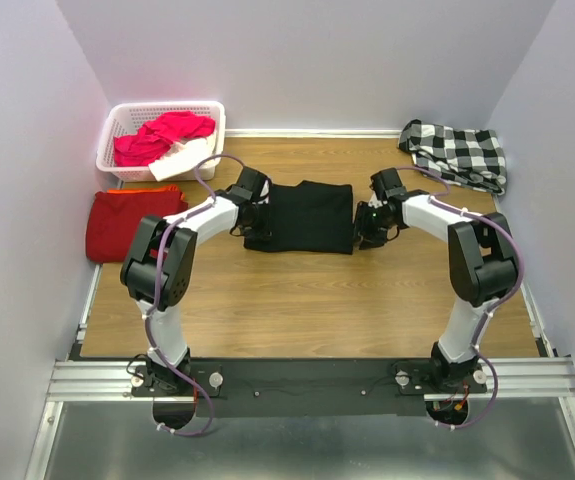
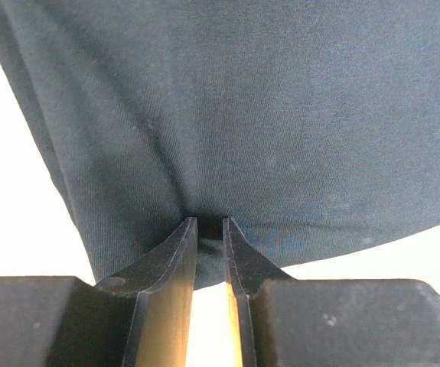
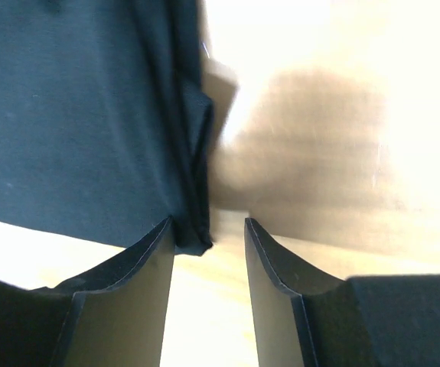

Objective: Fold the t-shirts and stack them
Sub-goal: Put the neatly folded tshirt into the corner of the board with the left arm

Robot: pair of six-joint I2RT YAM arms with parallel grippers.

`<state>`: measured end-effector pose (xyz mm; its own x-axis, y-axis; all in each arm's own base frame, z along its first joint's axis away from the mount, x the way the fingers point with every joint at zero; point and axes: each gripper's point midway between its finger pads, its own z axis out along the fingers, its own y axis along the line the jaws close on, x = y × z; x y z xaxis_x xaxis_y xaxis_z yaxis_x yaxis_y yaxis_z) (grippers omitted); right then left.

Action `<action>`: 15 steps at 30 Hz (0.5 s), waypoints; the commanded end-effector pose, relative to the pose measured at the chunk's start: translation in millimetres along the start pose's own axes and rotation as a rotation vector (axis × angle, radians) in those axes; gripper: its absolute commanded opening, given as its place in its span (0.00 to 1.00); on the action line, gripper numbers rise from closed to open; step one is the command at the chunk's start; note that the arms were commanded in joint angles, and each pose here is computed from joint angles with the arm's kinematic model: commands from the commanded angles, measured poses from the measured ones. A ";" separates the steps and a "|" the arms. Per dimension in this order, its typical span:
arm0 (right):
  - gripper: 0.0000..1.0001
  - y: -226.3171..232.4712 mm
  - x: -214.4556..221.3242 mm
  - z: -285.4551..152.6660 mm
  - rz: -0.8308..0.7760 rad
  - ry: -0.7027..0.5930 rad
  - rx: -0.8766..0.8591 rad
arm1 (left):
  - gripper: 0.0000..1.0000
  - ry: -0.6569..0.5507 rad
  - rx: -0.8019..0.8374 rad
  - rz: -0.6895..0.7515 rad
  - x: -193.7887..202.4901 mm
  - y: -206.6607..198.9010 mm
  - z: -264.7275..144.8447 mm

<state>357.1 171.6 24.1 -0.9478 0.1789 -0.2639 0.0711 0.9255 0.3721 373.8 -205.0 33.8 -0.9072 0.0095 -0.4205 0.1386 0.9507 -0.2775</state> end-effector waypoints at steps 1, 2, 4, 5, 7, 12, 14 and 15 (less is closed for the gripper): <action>0.50 -21.5 27.9 -14.9 0.016 0.056 0.077 | 0.30 0.126 -0.068 -0.012 48.0 8.6 -20.5; 0.50 -19.8 27.3 -17.7 0.012 0.049 0.073 | 0.29 0.123 -0.071 -0.009 49.3 8.5 -24.3; 0.50 -15.1 22.1 -27.2 0.007 0.019 0.061 | 0.30 0.080 -0.062 0.000 40.2 3.5 -39.5; 0.50 -13.7 18.8 -30.5 0.007 0.007 0.059 | 0.30 0.047 -0.061 0.005 31.1 1.2 -47.0; 0.50 -9.3 12.6 -36.6 0.003 -0.020 0.052 | 0.30 -0.035 -0.049 0.010 10.7 -6.1 -68.2; 0.50 0.4 0.3 -47.3 -0.006 -0.060 0.027 | 0.40 -0.251 -0.096 0.030 -46.0 -8.4 -113.1; 0.51 0.2 -3.8 -48.8 -0.006 -0.072 0.034 | 0.42 -0.287 -0.113 0.029 -59.2 -0.6 -117.7; 0.51 0.4 -3.9 -49.0 -0.006 -0.073 0.036 | 0.44 -0.288 -0.123 0.037 -61.9 4.4 -116.7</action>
<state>337.9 160.4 55.1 -0.9375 0.1855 -0.2944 0.0724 0.9315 0.3564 358.8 -189.5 132.7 -0.8228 -0.0188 -0.5681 0.1373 0.9633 -0.2307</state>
